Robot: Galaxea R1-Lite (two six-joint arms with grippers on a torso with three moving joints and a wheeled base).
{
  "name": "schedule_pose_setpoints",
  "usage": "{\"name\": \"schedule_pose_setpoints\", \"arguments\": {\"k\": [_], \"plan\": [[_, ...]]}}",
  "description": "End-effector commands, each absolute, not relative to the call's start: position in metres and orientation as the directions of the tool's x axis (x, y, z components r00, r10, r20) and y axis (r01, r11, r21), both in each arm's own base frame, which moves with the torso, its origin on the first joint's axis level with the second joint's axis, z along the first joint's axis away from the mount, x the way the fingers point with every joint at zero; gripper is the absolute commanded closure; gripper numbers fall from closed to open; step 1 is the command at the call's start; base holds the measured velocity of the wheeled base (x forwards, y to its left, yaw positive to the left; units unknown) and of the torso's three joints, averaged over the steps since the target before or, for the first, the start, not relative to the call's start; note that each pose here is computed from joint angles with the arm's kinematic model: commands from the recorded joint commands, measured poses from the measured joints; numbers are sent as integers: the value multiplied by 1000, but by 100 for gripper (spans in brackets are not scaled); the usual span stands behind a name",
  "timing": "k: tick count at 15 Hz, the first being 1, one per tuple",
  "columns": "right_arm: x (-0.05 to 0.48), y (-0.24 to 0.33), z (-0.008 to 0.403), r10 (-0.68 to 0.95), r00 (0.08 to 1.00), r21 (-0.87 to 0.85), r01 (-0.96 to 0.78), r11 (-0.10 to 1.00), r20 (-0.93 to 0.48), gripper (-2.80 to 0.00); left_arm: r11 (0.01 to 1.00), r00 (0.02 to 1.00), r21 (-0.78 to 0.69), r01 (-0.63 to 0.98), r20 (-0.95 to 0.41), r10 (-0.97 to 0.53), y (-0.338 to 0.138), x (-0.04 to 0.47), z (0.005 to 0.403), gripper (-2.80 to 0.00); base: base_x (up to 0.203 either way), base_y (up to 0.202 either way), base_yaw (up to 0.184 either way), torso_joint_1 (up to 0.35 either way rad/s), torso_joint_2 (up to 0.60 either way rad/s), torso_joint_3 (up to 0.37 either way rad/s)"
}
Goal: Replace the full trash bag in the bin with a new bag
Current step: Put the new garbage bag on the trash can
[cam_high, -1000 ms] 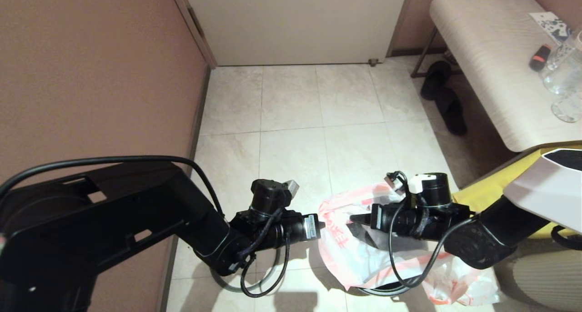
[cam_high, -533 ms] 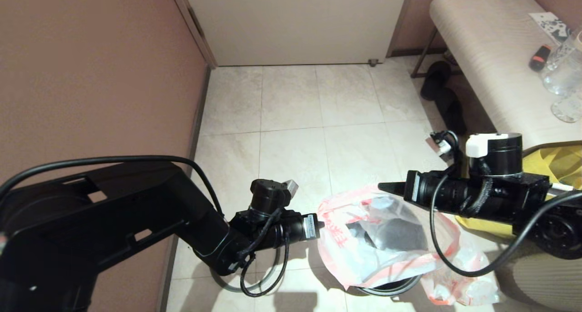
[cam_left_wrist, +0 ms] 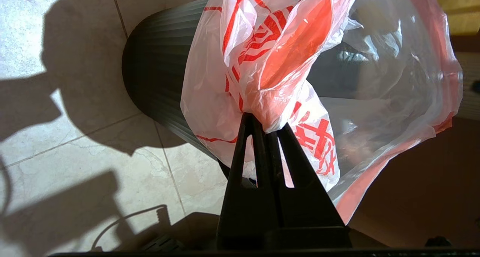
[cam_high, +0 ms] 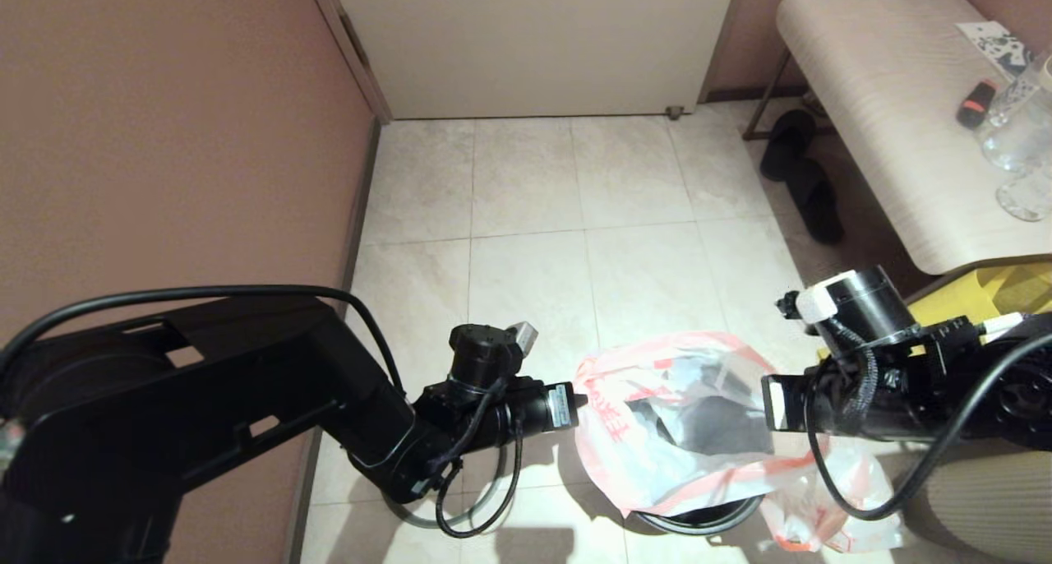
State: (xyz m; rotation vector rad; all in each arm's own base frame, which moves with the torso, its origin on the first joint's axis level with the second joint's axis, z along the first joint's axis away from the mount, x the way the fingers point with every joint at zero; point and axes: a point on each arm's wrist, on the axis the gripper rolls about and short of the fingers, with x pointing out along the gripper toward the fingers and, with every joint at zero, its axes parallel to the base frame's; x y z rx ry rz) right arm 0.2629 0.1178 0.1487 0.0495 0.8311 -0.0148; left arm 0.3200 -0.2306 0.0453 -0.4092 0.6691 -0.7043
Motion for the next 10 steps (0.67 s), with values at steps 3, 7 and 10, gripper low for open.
{"name": "schedule_pose_setpoints", "arguments": {"k": [3, 7, 10], "plan": [[268, 126, 132, -22, 637, 7, 43, 999, -770, 0, 695, 569, -555, 457, -419, -708, -231, 320, 44, 0, 0, 0, 0, 0, 0, 0], [265, 127, 136, 1, 645, 33, 38, 999, -764, 0, 657, 580, -557, 508, -343, -739, -232, 308, 76, 0, 0, 0, 0, 0, 0, 0], [273, 130, 126, 13, 621, 39, 29, 999, -784, 0, 626, 548, -546, 557, -324, -771, -241, 286, 90, 0, 0, 0, 0, 0, 0, 0]]}}
